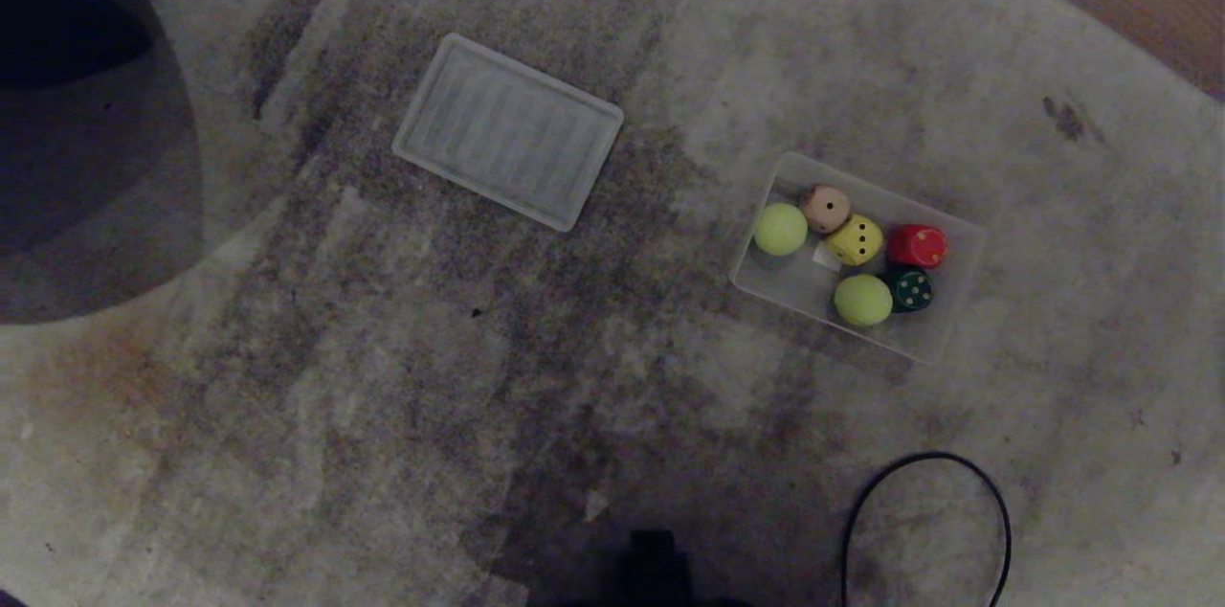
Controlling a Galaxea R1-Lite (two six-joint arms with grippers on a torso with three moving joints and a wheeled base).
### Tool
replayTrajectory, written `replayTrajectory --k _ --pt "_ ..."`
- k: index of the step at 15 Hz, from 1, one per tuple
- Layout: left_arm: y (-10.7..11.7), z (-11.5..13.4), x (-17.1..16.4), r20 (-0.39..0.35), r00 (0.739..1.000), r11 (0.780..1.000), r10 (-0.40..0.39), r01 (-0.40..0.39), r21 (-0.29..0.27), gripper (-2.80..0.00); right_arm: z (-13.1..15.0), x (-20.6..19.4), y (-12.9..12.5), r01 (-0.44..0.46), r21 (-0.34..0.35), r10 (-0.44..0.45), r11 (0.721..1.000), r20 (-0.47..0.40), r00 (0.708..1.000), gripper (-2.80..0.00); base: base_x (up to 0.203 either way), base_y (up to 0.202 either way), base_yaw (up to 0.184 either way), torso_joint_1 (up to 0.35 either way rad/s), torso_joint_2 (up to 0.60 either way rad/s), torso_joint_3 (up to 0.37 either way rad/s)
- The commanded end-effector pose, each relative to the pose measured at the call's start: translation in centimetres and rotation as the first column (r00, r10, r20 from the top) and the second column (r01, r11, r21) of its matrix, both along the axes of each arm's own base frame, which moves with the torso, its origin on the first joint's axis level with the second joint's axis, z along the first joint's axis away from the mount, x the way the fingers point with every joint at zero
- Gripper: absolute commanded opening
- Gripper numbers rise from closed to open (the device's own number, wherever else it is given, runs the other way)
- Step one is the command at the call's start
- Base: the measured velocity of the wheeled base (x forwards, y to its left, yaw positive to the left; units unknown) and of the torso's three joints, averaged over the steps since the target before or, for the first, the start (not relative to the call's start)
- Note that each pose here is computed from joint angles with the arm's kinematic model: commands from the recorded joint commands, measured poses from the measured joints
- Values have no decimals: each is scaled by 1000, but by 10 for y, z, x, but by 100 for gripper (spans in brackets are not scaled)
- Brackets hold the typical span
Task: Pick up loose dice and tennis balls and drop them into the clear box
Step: Close the lid
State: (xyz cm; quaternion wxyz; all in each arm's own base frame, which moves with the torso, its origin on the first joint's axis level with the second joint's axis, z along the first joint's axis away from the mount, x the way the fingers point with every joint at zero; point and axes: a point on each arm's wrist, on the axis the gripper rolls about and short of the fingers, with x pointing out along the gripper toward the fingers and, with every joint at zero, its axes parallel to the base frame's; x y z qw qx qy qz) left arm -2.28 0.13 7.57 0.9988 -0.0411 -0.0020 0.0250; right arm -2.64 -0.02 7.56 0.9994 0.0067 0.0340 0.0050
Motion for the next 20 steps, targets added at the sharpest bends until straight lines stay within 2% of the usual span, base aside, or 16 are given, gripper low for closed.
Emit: replayTrajectory --k 1,20 --pt "0 0 0 -2 1000 1000 2 -2 0 -280 0 0 0 0 0 0 1000 -3 1000 -280 0 0 0 3 -2 199" --pt "0 0 0 -2 1000 1000 2 -2 1 -280 0 0 0 -1 0 1 1000 -3 1000 -280 0 0 0 3 3 203"
